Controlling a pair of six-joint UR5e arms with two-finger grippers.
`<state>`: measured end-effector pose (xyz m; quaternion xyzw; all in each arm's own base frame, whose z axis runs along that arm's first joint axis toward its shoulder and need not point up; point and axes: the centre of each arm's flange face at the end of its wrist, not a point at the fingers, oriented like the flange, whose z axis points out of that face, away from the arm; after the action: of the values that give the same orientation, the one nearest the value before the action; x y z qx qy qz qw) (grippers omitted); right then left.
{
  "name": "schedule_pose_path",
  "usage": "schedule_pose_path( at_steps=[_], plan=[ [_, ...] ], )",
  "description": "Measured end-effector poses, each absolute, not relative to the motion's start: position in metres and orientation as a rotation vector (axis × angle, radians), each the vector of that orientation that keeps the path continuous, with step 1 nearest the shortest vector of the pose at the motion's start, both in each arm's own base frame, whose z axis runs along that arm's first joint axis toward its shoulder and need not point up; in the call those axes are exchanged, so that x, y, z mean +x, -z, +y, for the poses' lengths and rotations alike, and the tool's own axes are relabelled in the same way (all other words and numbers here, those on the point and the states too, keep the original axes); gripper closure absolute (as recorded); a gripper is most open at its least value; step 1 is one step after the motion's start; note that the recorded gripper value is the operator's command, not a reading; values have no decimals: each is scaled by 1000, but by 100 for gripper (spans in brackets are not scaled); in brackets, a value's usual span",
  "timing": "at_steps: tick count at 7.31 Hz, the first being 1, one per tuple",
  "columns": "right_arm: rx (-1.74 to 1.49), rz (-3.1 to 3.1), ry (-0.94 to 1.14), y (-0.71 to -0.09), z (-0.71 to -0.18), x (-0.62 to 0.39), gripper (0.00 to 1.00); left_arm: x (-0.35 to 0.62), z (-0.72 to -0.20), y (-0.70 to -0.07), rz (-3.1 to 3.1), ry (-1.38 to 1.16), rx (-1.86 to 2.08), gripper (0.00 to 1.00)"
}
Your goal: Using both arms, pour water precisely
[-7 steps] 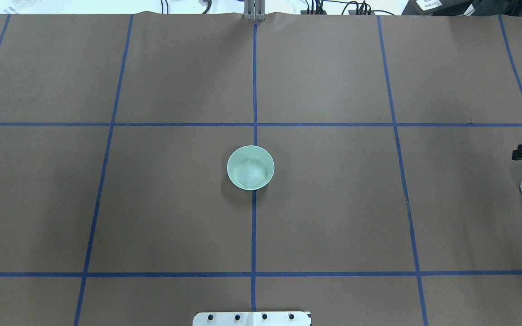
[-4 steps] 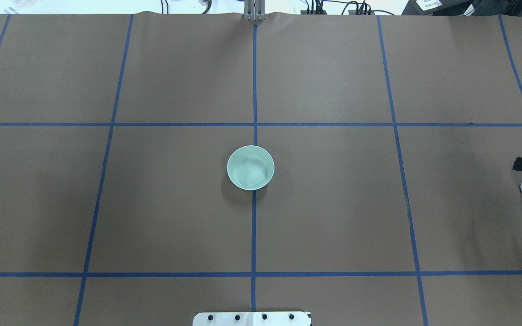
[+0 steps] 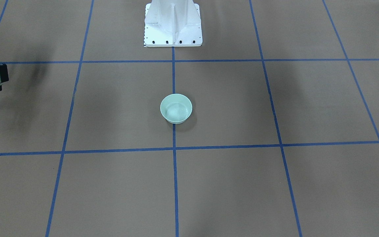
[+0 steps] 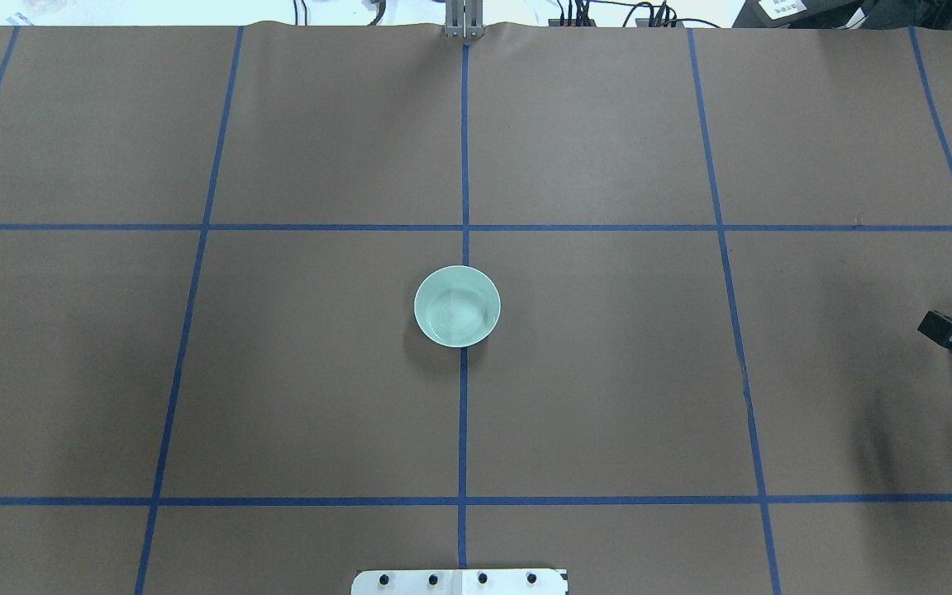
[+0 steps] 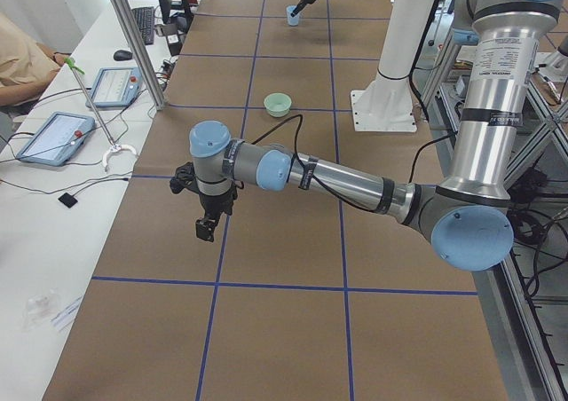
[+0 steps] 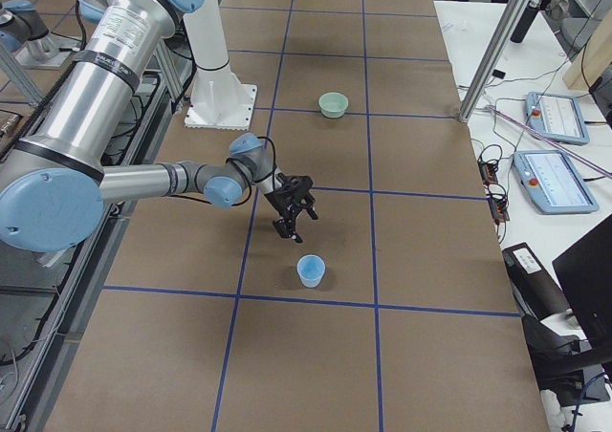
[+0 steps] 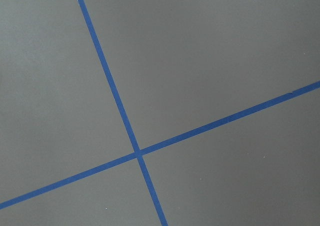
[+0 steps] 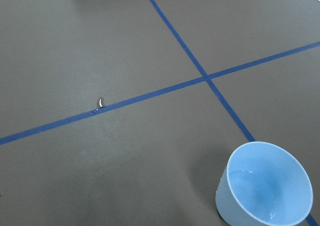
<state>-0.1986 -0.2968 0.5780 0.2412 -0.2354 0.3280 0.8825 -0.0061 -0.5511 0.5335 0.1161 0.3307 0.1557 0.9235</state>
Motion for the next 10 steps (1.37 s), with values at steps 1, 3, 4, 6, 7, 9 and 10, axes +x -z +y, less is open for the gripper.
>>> schedule_pose_path(
  at_steps=[1,3,4,6,7,9,10],
  plan=[
    [549,-465,-729,-597,-292,-204,1,-6,-551,-534,679,-320,238,0],
    [621,-428,-794,-626,-287,-208,0,-7,-550,-533,679,-321,241,0],
    [641,-395,-818,-637,-284,-211,0,-7,-550,-532,679,-321,242,0],
    [668,-323,-848,-649,-279,-227,0,-7,-550,-532,679,-322,243,0],
    [678,-296,-860,-651,-277,-234,0,-7,-550,-532,680,-322,243,0],
    [708,-264,-871,-660,-276,-237,0,-7,-550,-532,681,-323,243,0],
    [722,-253,-871,-666,-277,-236,0,-7,-549,-533,682,-323,242,0]
  ],
)
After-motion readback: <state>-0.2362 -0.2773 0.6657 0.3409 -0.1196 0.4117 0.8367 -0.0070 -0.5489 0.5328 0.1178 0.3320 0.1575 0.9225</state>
